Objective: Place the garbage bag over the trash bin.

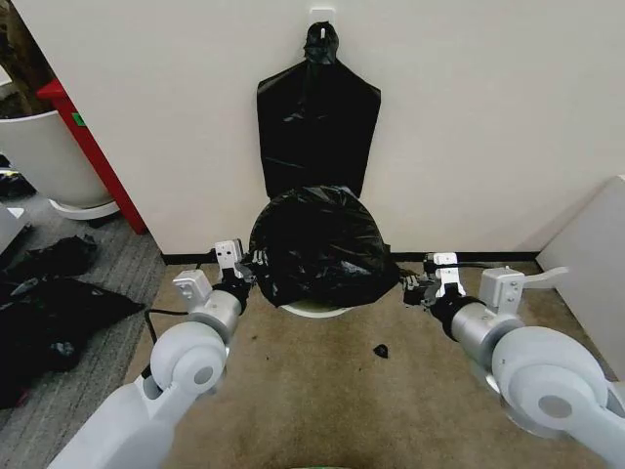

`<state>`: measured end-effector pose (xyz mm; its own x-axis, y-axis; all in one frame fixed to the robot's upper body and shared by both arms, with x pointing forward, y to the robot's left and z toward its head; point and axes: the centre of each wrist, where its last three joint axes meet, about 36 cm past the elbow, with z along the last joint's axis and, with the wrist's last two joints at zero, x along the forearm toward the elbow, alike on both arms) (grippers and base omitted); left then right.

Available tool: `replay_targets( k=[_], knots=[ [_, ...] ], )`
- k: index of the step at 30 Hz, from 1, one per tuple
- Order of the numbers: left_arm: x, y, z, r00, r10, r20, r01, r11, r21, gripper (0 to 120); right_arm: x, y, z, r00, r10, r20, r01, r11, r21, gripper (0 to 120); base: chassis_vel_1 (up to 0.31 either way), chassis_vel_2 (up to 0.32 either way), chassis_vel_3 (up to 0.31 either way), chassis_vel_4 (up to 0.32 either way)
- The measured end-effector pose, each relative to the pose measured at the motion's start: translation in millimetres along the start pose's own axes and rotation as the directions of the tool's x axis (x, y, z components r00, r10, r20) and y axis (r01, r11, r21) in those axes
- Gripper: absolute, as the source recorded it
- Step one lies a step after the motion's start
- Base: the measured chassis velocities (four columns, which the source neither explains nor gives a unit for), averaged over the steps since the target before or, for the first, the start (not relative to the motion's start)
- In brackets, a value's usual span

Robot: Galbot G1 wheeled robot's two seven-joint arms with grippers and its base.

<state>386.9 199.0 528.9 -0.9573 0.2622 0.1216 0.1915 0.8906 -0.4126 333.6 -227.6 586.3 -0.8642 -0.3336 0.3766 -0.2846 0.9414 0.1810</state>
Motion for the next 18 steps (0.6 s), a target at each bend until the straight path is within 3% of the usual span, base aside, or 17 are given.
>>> replay_targets(
  k=[7,12,15,18],
  knots=[
    [-4.2,0.4,-6.7,0.999,-0.01,-0.049,0.013,0.998,0.067,1,-4.1,-7.1,12.2,0.998,-0.038,0.054,0.034,0.996,0.086,0,0.0,0.0,0.0,0.0],
    [-7.6,3.6,-5.1,0.998,-0.024,-0.054,0.027,0.998,0.059,1,1.1,-3.9,13.0,0.997,-0.006,0.08,-0.003,0.994,0.112,1,0.0,0.0,0.0,0.0],
    [-11.9,6.7,-1.0,0.998,-0.035,-0.045,0.036,0.999,0.027,1,12.7,6.6,5.0,0.995,0.054,0.088,-0.061,0.995,0.083,16,0.0,0.0,0.0,0.0],
    [-14.5,7.6,0.1,0.998,-0.039,-0.044,0.04,0.999,0.019,1,19.1,11.4,0.3,0.993,0.081,0.08,-0.087,0.994,0.067,22,0.0,0.0,0.0,0.0]
  ],
)
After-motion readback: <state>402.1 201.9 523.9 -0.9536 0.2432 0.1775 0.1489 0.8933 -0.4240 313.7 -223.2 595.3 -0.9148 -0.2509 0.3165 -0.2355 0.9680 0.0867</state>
